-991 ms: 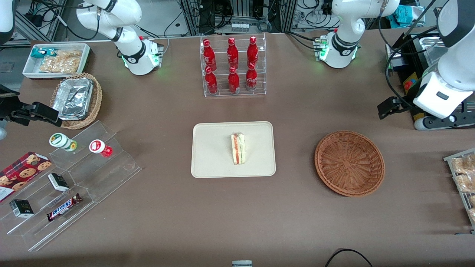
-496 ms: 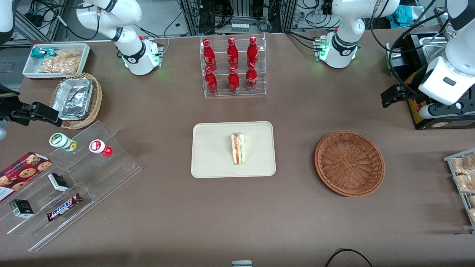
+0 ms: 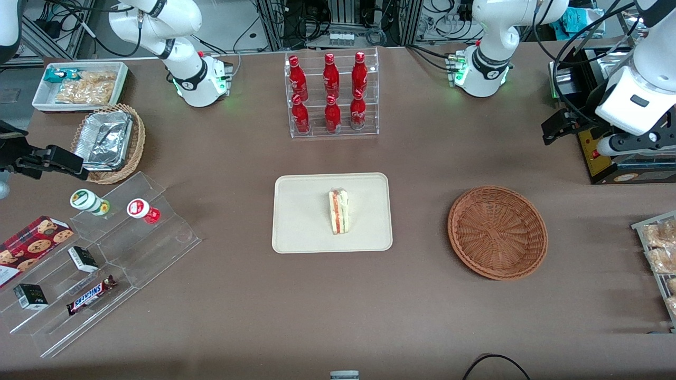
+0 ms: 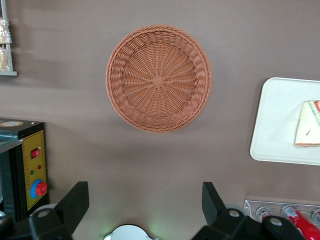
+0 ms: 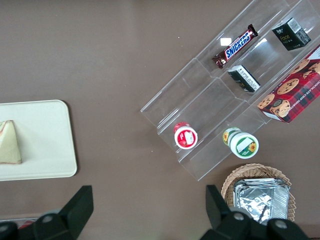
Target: Place sandwich from basket to tray
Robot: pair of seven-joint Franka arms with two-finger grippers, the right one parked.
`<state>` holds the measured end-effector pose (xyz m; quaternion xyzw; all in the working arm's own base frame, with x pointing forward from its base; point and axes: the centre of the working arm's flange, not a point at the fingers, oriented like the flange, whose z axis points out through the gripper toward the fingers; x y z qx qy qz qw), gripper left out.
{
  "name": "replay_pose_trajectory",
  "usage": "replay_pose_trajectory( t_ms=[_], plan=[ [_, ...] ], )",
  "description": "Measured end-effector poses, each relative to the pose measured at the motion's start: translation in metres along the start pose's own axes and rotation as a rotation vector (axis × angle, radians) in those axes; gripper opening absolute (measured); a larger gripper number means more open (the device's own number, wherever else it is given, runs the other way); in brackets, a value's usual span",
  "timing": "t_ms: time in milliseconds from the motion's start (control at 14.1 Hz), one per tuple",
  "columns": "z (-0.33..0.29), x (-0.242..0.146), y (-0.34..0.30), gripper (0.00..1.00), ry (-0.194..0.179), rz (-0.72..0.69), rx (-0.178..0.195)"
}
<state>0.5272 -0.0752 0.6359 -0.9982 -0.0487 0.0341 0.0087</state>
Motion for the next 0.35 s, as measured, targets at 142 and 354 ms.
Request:
replay_pose_trajectory(
  t_ms=[142, 354],
  plan=[
    [-0.0011, 0.0001, 0.0013, 1.0, 0.005, 0.002, -0.012],
    [-0.0017, 0.0007, 0.0017, 1.0, 0.011, 0.003, -0.015]
  ],
)
